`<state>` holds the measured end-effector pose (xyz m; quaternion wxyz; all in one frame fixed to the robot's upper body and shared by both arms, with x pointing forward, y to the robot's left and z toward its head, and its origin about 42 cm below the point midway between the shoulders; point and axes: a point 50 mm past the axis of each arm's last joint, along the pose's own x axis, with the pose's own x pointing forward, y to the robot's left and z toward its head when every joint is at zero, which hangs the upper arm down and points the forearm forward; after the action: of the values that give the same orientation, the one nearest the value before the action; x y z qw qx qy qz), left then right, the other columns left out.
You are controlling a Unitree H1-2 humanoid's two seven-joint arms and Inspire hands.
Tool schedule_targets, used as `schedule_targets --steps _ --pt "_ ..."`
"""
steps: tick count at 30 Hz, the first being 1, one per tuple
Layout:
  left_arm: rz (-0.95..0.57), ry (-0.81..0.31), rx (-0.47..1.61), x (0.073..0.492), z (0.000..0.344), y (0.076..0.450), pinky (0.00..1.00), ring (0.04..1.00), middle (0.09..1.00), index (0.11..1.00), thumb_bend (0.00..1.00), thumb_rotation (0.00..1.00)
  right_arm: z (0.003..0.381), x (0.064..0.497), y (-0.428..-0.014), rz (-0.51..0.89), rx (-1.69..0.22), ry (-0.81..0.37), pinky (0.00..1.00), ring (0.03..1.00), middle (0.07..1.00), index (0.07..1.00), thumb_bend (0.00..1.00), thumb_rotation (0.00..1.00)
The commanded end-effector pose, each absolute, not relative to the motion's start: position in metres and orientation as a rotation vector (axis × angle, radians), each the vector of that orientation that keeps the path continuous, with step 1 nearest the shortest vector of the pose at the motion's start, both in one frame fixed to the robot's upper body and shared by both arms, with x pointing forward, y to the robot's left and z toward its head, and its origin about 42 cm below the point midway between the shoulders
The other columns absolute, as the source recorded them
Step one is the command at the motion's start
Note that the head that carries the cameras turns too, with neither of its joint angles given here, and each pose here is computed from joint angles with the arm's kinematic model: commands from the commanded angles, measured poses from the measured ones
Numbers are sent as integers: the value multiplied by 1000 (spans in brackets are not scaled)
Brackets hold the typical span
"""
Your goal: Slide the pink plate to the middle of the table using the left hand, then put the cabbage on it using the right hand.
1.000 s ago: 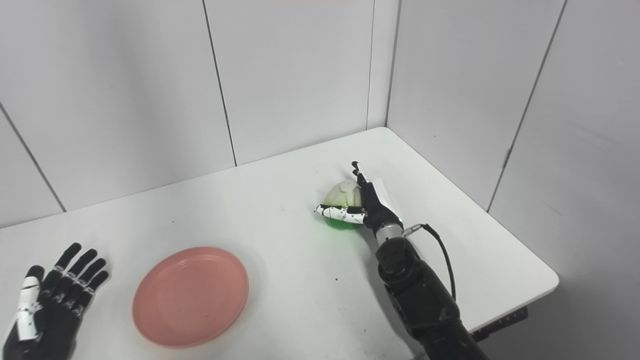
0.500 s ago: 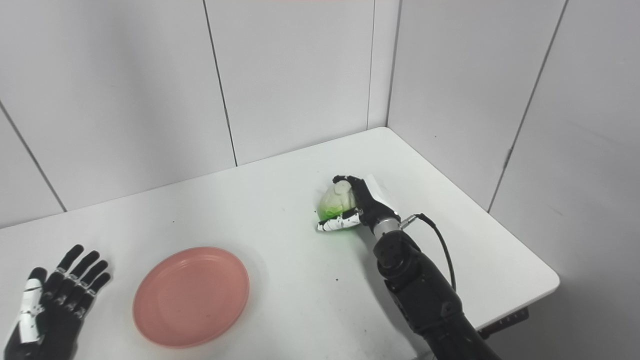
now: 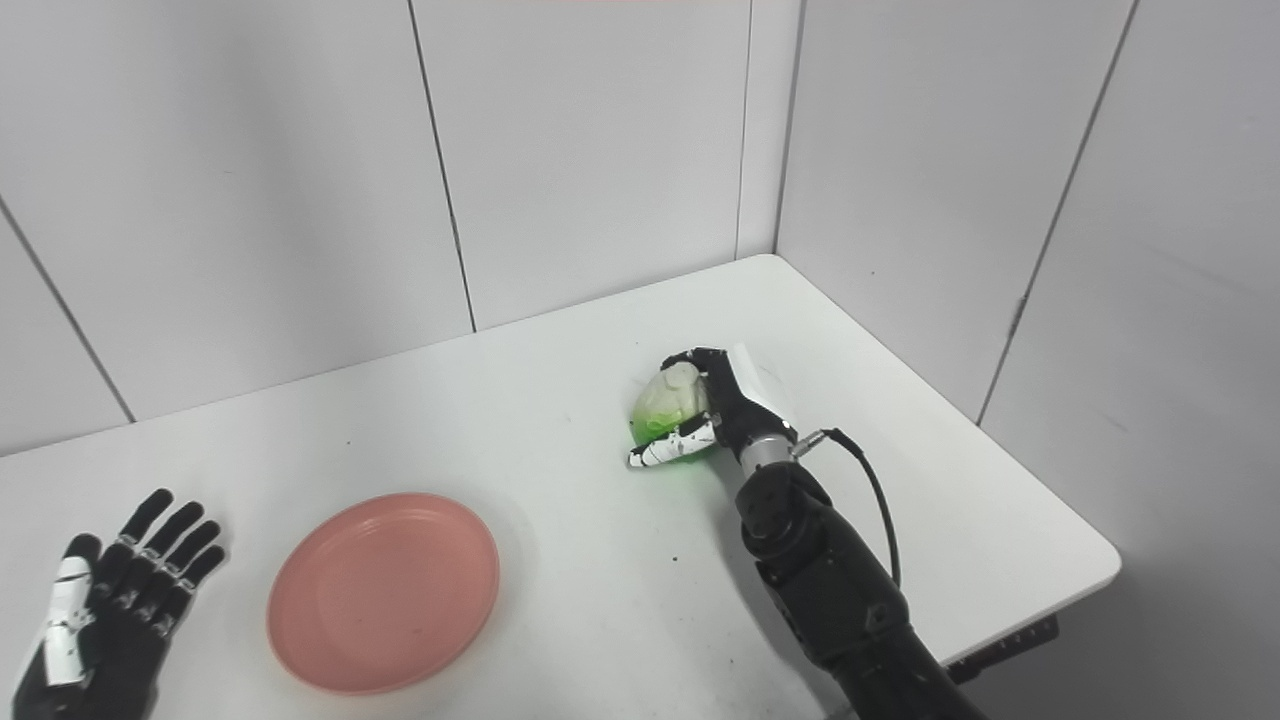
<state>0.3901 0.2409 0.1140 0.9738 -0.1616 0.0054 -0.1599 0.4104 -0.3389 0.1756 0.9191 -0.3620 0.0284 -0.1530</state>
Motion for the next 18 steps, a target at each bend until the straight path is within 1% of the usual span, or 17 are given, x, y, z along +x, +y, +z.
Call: schedule_targets --steps 1,4,10,14,18 --pt "-307 78 -321 383 98 240 904 871 867 865 415 1000 185 413 -339 -332 -733 2 417 452 470 503 528 0" --pt "-311 74 -315 383 97 238 905 870 865 865 421 1000 191 412 -337 -343 -714 -24 390 447 469 502 529 0" --pt "-308 70 -324 381 98 229 906 871 867 866 428 1000 220 406 -324 -329 -681 -102 383 443 451 519 526 0" --pt "-304 61 -313 379 100 219 904 869 866 866 434 1000 245 403 -308 -290 -656 -168 380 438 452 518 527 0" --pt "-306 50 -298 377 102 209 927 875 866 869 439 1000 265 402 -292 -246 -640 -233 367 435 453 519 527 0"
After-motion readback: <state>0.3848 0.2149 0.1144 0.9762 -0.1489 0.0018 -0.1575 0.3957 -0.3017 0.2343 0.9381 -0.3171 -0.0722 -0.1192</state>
